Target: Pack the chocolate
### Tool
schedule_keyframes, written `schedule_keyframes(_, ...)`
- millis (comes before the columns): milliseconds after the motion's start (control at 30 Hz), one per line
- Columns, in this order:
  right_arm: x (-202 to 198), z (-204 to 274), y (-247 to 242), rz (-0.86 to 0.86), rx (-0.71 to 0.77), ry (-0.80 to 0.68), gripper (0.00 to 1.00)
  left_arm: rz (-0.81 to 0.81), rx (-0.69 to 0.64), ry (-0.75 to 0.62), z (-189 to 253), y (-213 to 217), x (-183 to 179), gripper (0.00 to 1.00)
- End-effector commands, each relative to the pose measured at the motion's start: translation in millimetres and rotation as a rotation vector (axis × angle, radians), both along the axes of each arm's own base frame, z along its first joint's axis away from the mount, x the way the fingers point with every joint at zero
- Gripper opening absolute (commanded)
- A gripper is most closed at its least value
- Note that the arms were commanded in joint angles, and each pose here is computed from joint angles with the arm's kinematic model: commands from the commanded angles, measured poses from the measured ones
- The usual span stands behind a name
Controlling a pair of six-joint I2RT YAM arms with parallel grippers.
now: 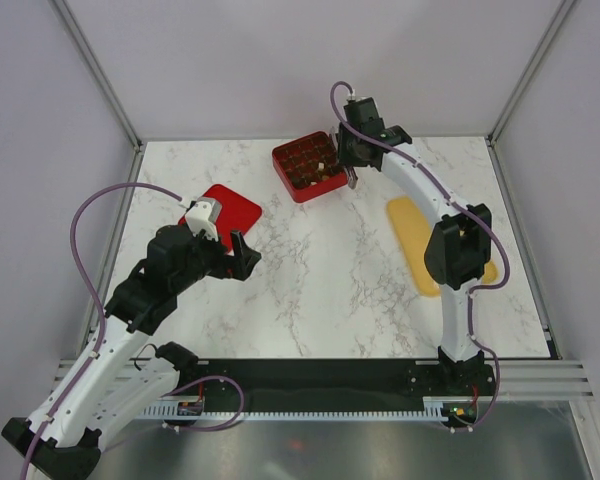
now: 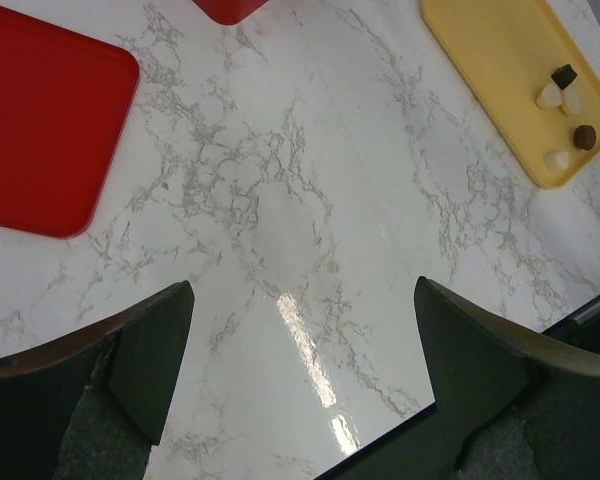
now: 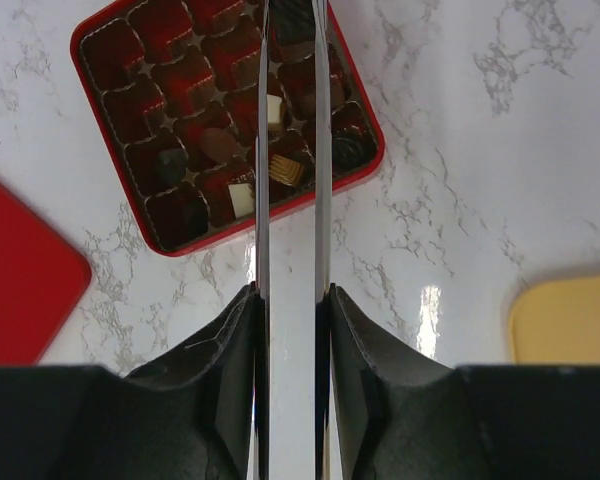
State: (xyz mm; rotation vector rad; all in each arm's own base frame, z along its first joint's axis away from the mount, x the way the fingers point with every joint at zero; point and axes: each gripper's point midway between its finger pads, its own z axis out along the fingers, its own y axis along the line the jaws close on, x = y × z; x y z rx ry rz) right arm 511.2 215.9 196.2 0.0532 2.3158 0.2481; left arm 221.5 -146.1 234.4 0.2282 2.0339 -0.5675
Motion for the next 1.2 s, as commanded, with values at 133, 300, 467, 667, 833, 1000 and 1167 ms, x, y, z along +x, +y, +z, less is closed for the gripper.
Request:
schedule_keyframes(133,36.8,8.0,23.2,0.052,0.024,-0.126,0.39,0.014,0.030,-0.041,6.1,5.5,5.1,1.00)
schedule_keyframes(300,39.5,-16.8,28.4,0.070,-0.009,-0.099,0.41,0.011,0.030,-0.038,5.7,5.0,5.1,1.00)
schedule_keyframes(467,44.9,-33.1,27.2,0.059,-0.035,-0.087,0.43,0.009,0.030,-0.040,6.3,4.6,5.4,1.00)
schedule_keyframes(667,48.1,-42.7,25.6,0.056,-0.057,-0.080,0.48,0.012,0.033,-0.034,4.6,4.9,5.7,1.00)
schedule_keyframes(833,50.5,-31.1,23.4,0.055,-0.069,-0.106,0.50,0.011,0.032,-0.035,5.2,4.5,6.0,1.00)
schedule_keyframes(1000,49.9,1.9,21.7,0.059,-0.061,-0.163,0.50,0.009,0.032,-0.034,4.6,4.5,5.4,1.00)
schedule_keyframes(1167,27.9,45.8,5.6,0.037,-0.064,-0.212,0.49,0.005,0.028,-0.039,6.4,3.7,4.8,1.00)
